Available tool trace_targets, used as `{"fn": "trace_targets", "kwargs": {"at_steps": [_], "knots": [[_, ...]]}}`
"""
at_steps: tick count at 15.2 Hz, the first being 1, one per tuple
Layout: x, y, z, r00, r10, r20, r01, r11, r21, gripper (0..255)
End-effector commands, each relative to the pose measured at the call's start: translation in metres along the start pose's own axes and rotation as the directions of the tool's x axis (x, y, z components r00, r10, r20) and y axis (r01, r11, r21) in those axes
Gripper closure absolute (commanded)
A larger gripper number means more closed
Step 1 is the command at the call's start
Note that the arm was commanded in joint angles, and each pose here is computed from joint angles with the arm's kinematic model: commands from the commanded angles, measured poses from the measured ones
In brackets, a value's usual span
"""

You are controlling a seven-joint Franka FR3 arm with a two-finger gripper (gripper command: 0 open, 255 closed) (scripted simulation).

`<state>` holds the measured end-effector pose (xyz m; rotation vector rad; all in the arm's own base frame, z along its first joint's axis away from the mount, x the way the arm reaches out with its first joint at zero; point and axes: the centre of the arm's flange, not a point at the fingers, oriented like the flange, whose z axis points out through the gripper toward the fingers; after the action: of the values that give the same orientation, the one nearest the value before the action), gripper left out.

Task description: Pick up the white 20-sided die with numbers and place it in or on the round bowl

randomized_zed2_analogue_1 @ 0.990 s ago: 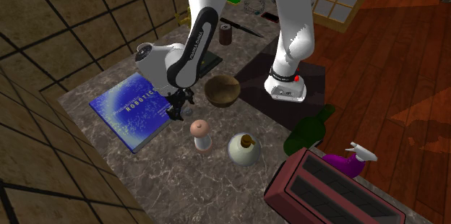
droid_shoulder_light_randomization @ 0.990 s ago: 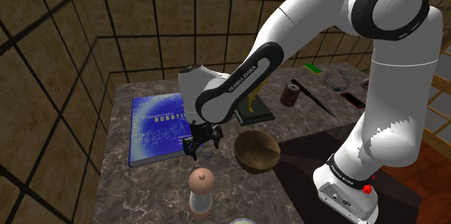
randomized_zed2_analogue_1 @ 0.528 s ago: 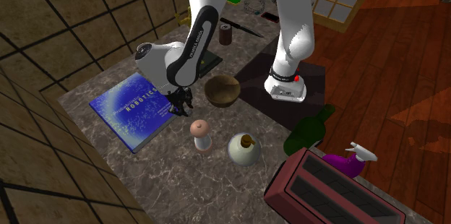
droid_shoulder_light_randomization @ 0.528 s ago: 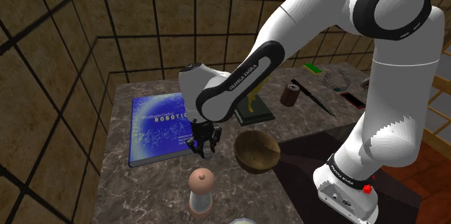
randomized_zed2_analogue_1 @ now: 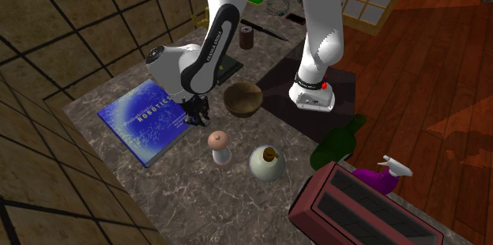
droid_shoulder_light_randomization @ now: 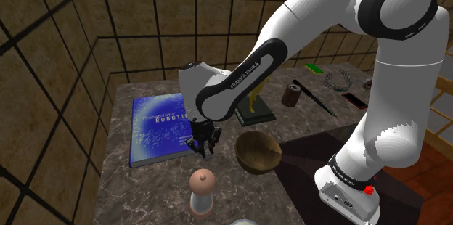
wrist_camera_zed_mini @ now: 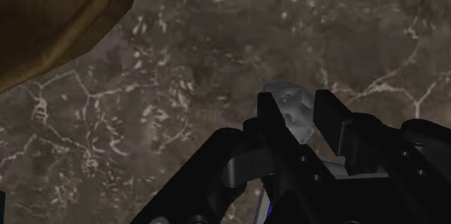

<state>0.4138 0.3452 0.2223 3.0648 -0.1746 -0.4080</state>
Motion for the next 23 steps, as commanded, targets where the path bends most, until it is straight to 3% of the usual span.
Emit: {"fn": "trace_targets", "kwargs": {"at_steps": [1,6,7,8,9,10,17,23], "knots": [[-0.004,0.0,-0.008,1.0,-0.003,0.0,0.003,1.0,0.002,255],[-0.008,0.0,-0.023,1.0,-0.003,0.0,0.003,1.0,0.003,255],[-0.008,0.0,-0.023,1.0,-0.003,0.0,0.003,1.0,0.003,0],[-0.01,0.009,-0.013,0.994,-0.081,-0.068,0.084,0.996,0.037,0],[-0.011,0.019,-0.002,0.978,-0.156,-0.139,0.166,0.984,0.066,0],[-0.011,0.021,0.002,0.972,-0.176,-0.158,0.189,0.979,0.073,0],[-0.005,0.017,0.041,0.972,-0.176,-0.158,0.189,0.979,0.073,0],[-0.005,0.017,0.041,0.972,-0.176,-0.158,0.189,0.979,0.073,0]]}}
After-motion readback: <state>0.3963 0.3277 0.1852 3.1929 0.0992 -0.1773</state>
